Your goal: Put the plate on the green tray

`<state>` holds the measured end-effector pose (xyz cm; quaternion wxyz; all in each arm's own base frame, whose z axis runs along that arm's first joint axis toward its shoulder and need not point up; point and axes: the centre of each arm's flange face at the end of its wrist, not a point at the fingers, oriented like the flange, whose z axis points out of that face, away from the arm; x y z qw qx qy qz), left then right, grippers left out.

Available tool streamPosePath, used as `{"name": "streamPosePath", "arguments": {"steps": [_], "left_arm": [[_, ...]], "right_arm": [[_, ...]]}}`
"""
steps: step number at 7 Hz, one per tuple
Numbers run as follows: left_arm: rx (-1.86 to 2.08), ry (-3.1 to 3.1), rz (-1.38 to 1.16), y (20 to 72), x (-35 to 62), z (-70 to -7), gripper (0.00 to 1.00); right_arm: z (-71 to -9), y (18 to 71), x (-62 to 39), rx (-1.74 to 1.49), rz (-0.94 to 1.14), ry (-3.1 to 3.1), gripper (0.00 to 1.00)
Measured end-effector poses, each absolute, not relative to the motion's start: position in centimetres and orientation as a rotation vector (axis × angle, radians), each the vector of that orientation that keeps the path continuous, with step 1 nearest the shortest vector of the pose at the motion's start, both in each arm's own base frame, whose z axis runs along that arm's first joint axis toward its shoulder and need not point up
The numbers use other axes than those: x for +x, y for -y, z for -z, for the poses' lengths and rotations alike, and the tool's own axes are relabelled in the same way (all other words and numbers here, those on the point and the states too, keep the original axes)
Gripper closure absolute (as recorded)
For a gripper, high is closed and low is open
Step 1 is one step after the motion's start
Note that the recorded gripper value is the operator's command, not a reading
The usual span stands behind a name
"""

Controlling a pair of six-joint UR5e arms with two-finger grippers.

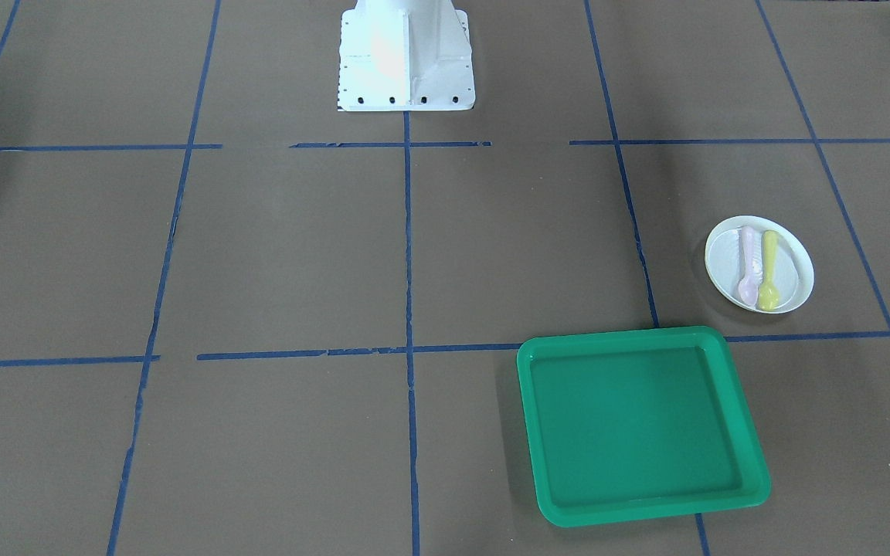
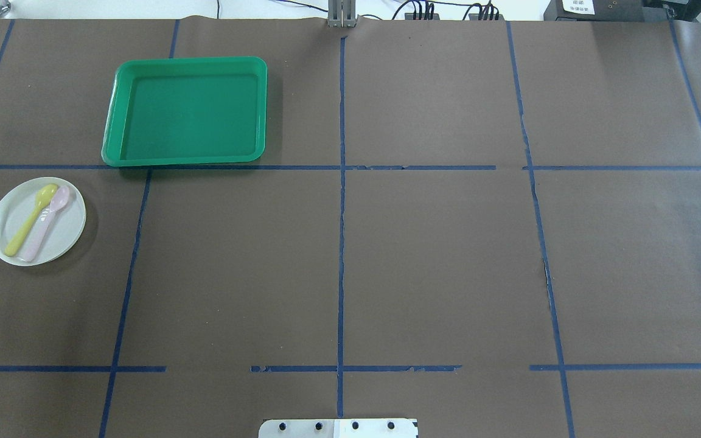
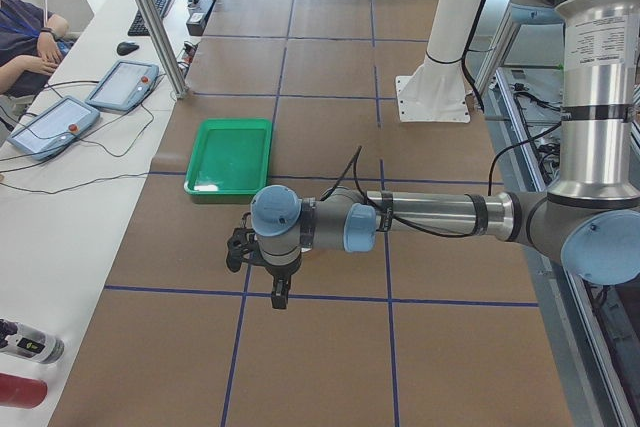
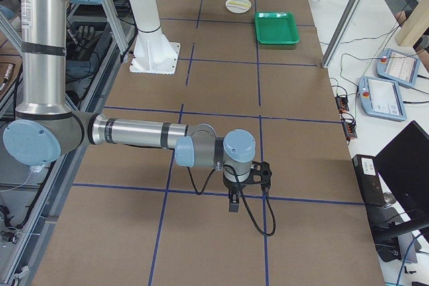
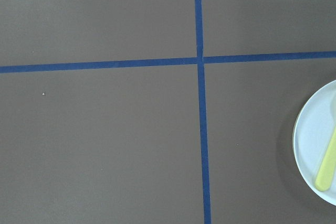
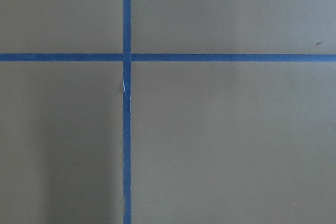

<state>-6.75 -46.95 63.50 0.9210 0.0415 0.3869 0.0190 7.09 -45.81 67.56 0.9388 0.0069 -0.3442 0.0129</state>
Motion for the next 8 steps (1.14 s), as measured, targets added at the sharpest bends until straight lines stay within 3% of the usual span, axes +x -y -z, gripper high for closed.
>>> {"name": "streamPosePath", "arguments": {"steps": [3,8], "left_arm": [[0.131,-0.806,-0.066,48.4,-4.5,-62.4,0.0],[0.14,-0.892,-0.028,49.4,7.8,-66.3,0.0]], "right_arm": [[-67.6,45.8,7.1,0.013,-0.027,0.703,0.0],[-67.6,45.8,7.1,0.014,-0.026,0.703,0.0]]}}
